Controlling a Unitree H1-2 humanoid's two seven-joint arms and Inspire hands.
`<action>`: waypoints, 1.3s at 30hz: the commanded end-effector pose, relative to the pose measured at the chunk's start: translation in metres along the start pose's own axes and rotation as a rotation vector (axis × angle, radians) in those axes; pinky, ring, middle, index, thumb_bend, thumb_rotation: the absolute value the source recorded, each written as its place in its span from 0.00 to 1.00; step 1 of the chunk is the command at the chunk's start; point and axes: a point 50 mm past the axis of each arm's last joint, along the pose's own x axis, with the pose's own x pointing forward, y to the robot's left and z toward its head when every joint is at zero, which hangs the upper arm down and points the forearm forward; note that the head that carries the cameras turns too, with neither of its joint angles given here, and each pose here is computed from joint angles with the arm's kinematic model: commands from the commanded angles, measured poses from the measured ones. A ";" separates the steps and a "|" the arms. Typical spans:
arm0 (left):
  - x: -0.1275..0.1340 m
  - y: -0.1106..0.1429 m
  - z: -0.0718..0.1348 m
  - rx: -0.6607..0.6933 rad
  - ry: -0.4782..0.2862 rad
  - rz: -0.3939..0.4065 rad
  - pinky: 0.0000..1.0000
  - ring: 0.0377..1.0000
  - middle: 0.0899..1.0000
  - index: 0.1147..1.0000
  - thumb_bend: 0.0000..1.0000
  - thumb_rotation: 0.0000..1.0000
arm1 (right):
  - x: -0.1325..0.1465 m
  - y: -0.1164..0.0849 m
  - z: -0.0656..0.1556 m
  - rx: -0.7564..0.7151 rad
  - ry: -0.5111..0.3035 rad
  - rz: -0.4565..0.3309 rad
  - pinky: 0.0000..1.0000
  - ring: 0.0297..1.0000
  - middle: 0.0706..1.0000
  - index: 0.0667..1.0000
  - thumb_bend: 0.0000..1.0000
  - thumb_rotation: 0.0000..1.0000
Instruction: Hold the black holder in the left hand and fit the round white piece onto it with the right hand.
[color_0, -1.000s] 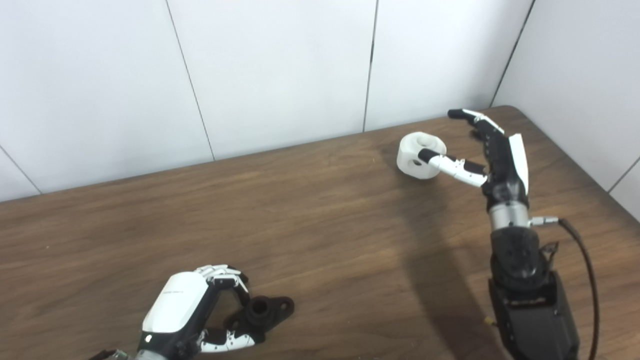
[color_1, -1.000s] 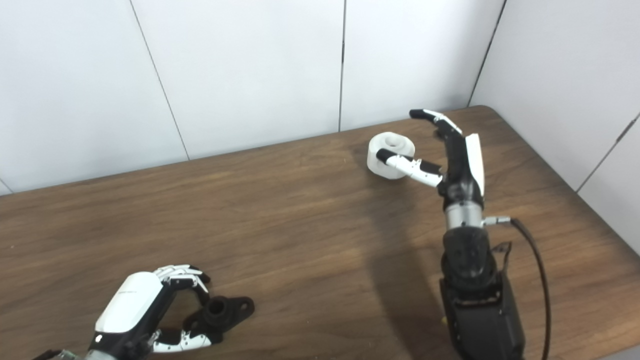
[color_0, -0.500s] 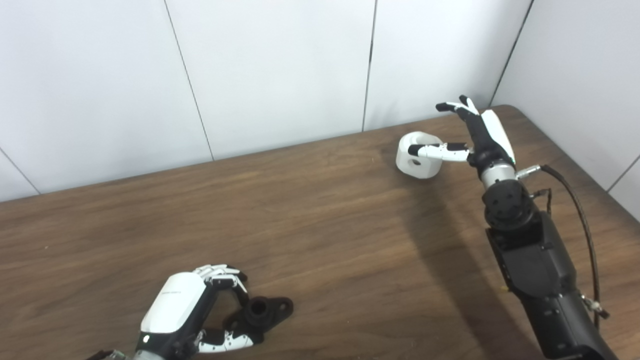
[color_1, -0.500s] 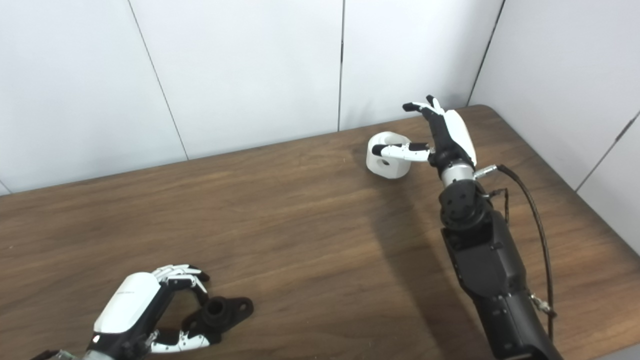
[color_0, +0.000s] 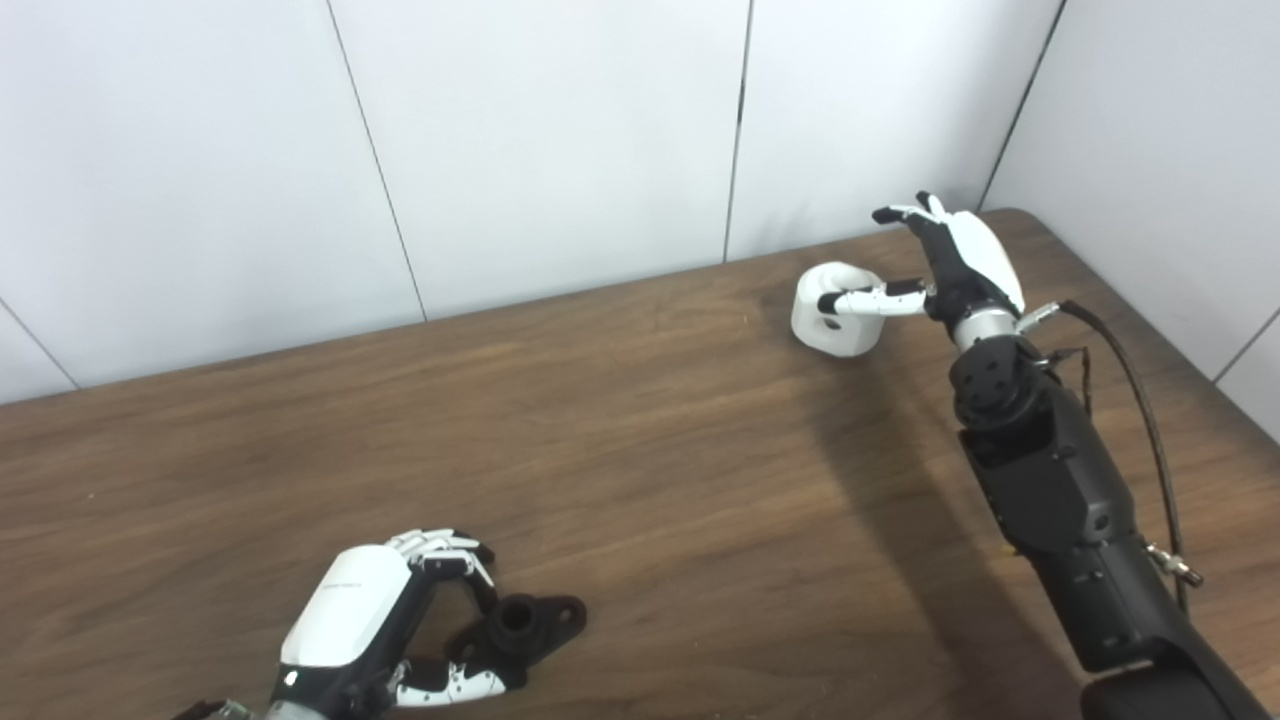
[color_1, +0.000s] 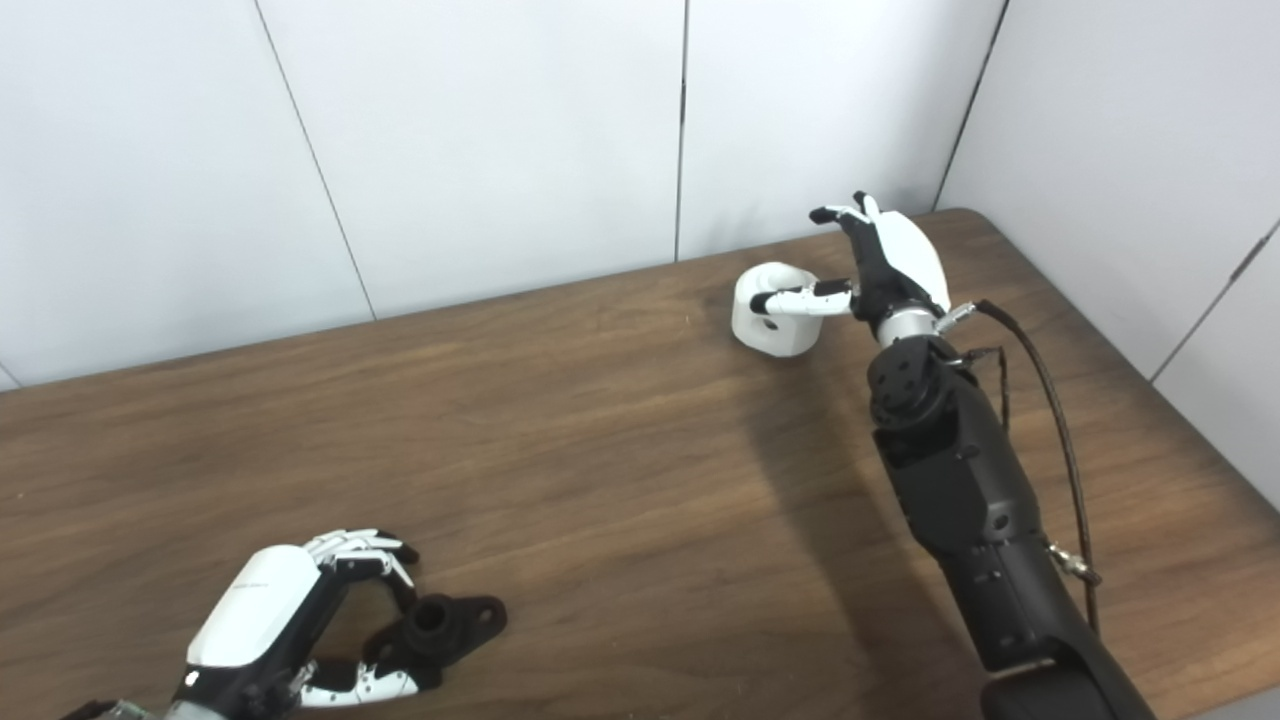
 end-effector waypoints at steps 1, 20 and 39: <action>0.000 -0.003 -0.003 0.011 0.004 -0.052 0.85 0.81 0.72 0.42 0.52 0.05 | 0.011 -0.023 0.018 -0.021 -0.050 -0.067 1.00 1.00 1.00 0.78 1.00 0.35; -0.001 -0.002 -0.006 0.019 -0.001 -0.048 0.84 0.80 0.72 0.42 0.52 0.05 | 0.011 -0.016 0.005 -0.082 -0.005 -0.040 1.00 1.00 0.96 0.69 1.00 0.33; 0.001 0.000 -0.007 0.019 0.009 -0.056 0.85 0.81 0.72 0.42 0.52 0.05 | 0.009 -0.004 0.002 -0.104 0.001 -0.026 1.00 1.00 0.95 0.69 1.00 0.34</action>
